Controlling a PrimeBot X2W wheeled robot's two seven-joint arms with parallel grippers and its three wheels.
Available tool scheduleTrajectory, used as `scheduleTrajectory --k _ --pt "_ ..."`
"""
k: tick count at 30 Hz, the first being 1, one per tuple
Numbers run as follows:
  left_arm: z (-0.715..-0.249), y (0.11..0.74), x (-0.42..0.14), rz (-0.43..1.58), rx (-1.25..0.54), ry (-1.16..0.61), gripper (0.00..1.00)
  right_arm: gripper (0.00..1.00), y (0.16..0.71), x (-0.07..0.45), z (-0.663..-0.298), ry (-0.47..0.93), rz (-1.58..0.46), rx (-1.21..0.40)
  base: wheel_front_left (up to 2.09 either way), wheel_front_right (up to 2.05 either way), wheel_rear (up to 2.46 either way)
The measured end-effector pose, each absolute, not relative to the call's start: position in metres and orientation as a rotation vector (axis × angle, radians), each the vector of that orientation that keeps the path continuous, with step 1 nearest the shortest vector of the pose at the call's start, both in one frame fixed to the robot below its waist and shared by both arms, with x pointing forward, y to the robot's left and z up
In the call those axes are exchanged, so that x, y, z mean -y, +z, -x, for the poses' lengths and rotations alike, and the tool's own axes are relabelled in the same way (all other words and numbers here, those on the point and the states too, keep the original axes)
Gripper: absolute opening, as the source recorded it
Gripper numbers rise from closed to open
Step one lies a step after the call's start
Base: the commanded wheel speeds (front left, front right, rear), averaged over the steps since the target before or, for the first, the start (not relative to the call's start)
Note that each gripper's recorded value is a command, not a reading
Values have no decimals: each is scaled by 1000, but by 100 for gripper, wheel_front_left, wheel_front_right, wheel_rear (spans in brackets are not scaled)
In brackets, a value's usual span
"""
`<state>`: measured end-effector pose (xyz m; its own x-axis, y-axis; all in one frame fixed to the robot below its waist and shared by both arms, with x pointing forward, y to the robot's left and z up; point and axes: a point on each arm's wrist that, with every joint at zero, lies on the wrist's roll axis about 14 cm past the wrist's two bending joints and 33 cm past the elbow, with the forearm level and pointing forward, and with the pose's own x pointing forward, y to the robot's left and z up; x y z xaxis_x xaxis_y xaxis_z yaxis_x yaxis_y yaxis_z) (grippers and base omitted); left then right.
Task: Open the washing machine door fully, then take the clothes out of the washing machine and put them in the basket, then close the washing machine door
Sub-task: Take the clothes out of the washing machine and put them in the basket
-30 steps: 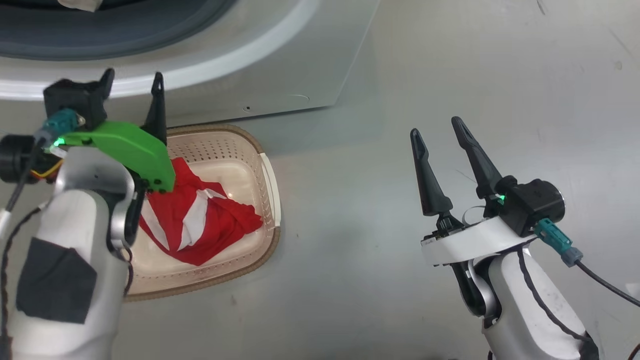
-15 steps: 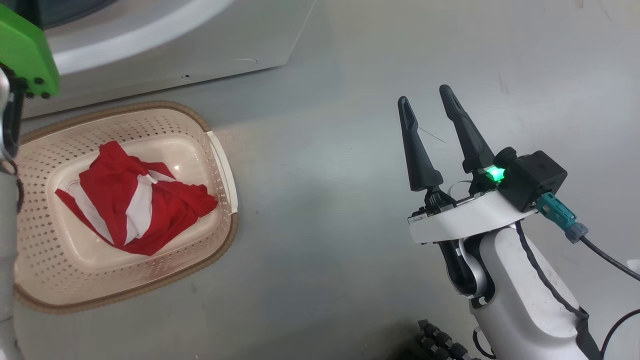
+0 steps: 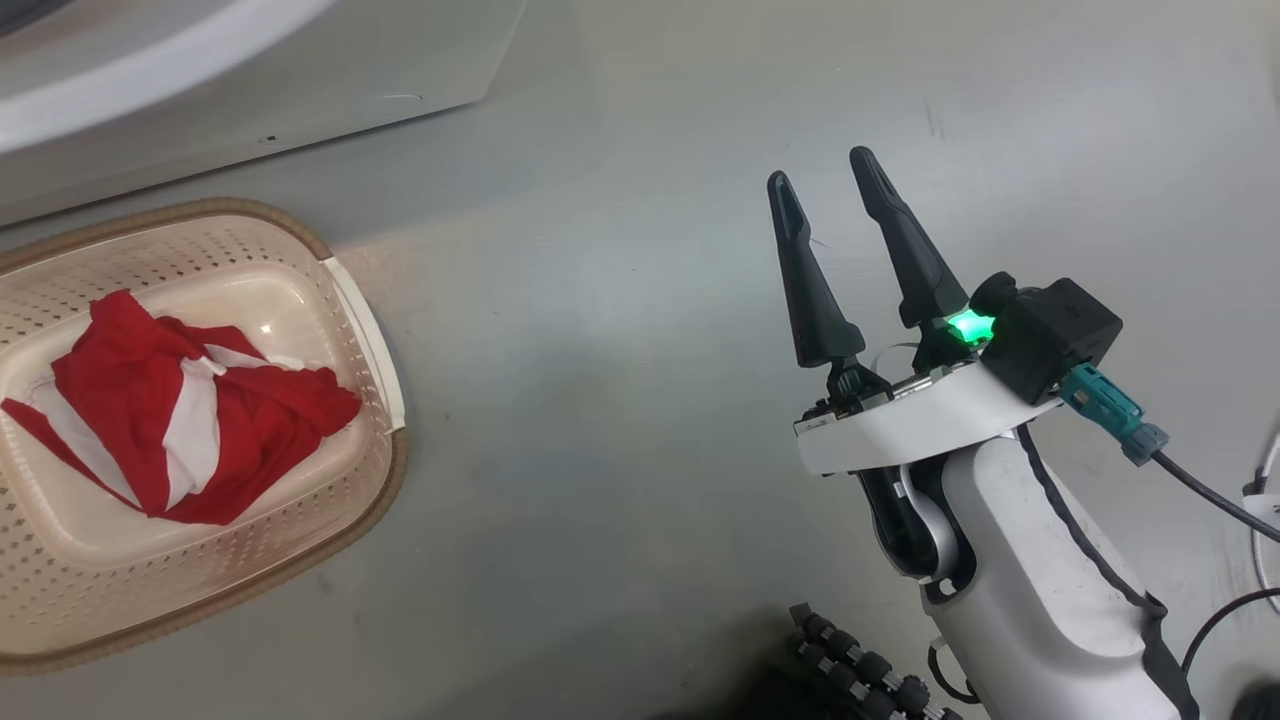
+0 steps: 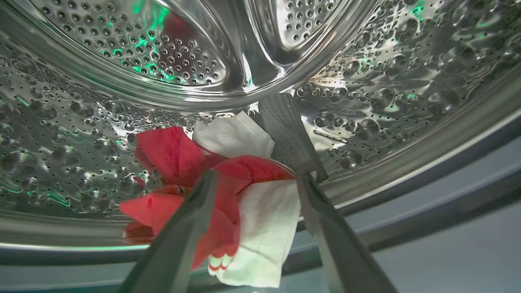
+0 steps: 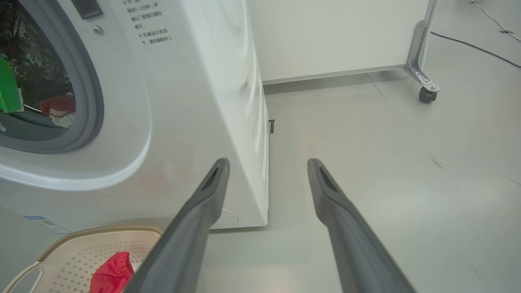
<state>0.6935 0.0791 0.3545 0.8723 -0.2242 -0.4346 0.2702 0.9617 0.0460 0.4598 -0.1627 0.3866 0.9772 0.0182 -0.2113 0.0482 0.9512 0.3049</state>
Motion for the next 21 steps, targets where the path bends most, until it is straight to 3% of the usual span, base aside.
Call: scheduleTrajectory --k 21 --pt "-703 305 -113 -233 -698 -164 100 100 387 173 -458 -49 -305 -222 0 0 0"
